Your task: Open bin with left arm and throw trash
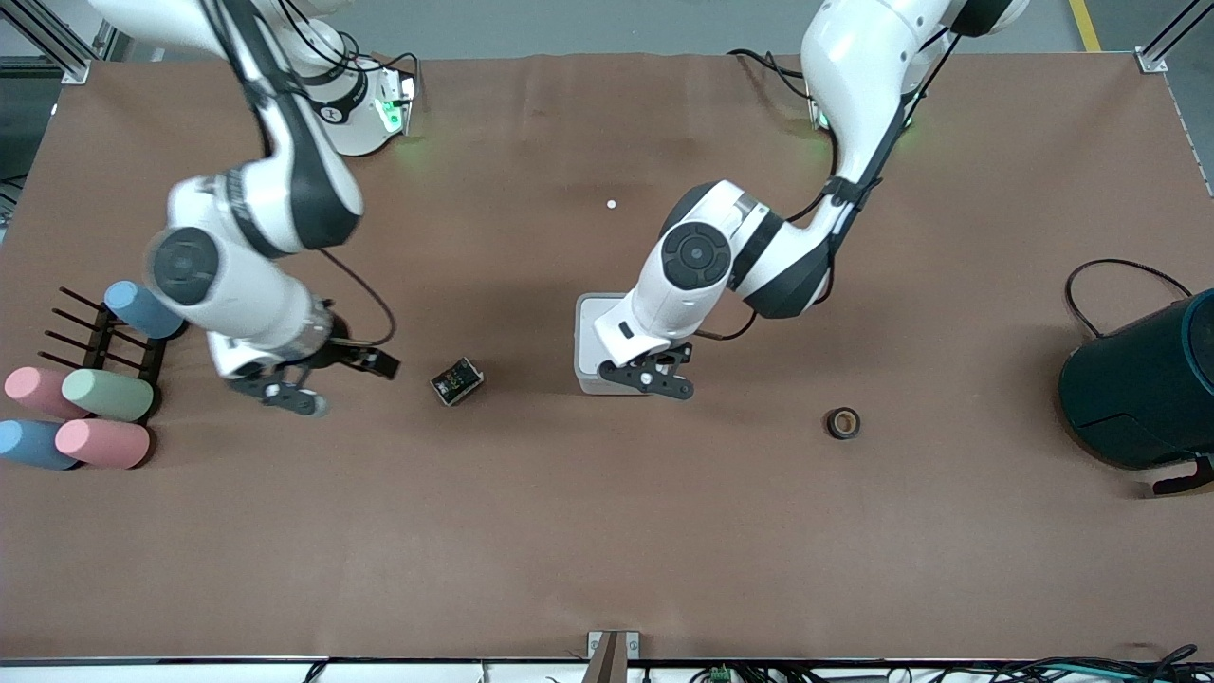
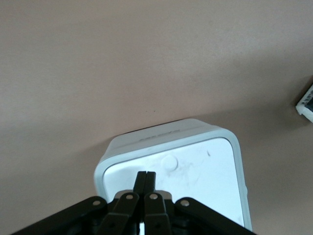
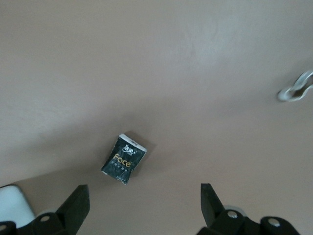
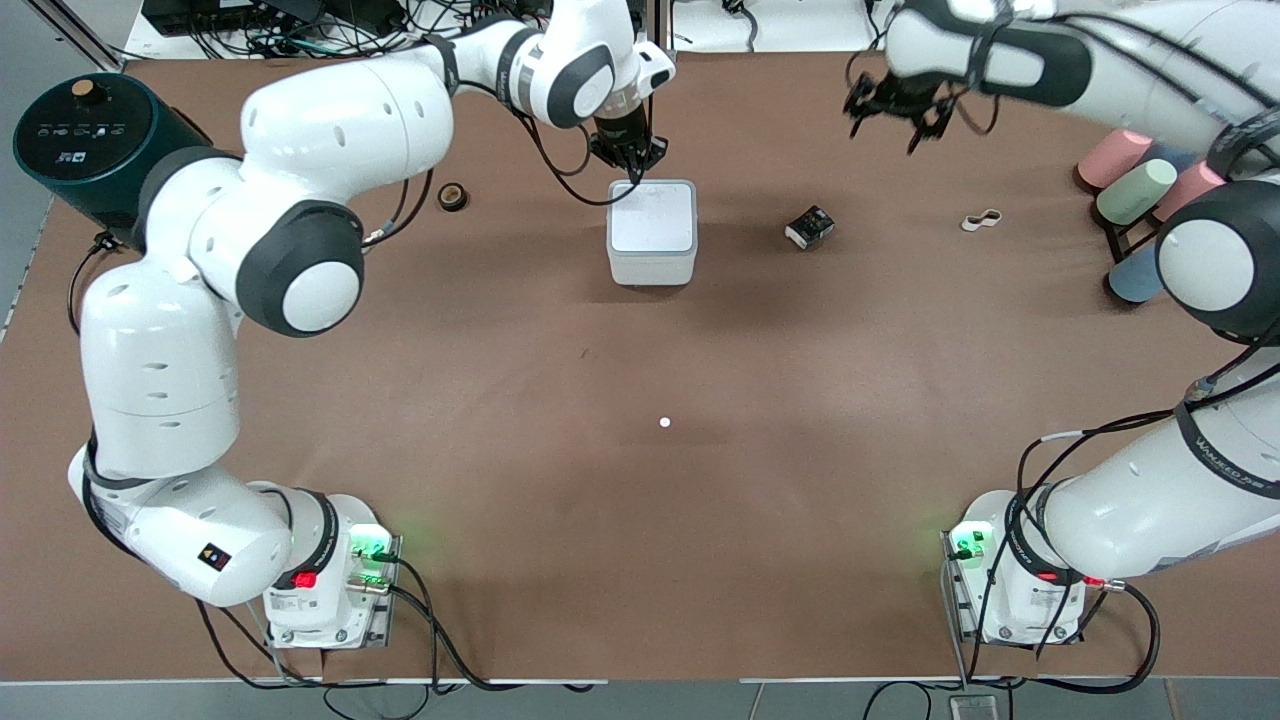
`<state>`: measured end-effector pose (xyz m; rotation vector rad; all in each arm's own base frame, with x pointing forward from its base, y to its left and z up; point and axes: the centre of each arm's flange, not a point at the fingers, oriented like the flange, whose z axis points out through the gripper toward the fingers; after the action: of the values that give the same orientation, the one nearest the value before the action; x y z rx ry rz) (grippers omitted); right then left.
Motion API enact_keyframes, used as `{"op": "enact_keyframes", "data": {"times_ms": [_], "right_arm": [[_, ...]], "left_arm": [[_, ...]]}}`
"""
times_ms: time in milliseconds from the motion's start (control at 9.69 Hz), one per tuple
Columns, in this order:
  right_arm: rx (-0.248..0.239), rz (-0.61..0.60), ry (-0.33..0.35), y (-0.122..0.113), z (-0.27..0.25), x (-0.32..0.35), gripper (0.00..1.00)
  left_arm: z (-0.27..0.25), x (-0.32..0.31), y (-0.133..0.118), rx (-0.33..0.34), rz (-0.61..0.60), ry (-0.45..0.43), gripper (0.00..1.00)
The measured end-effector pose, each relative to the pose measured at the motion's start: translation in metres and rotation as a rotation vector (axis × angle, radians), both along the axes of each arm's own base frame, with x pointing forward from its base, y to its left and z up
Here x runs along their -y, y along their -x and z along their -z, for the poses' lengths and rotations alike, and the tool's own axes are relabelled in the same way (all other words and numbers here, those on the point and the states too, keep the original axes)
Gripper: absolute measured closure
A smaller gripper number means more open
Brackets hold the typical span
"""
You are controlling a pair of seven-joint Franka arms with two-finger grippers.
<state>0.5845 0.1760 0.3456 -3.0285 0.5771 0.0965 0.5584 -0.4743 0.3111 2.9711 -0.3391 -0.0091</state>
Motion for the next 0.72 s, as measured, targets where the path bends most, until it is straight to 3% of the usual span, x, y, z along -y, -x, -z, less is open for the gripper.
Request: {"op": "enact_keyframes", "data": {"times_ms": [206,516,722], "right_arm": [[0.0,0.103,-0.015,0.022,0.057,-0.013,0.0],[0.015,0.233,-0.003,0.029,0.121,-0.039,0.0],[0.021,0.286,-0.023,0.024,0.133,-0.036,0.0]], "left_arm": [[0.017,0.006,0.002,-0.001,-0.025,0.003,0.99],[0.017,0.006,0.001,-0.005,-0.073,0.004,0.99],[0.006,-0.009,-0.008,-0.03,-0.098,-0.026,0.97]]}}
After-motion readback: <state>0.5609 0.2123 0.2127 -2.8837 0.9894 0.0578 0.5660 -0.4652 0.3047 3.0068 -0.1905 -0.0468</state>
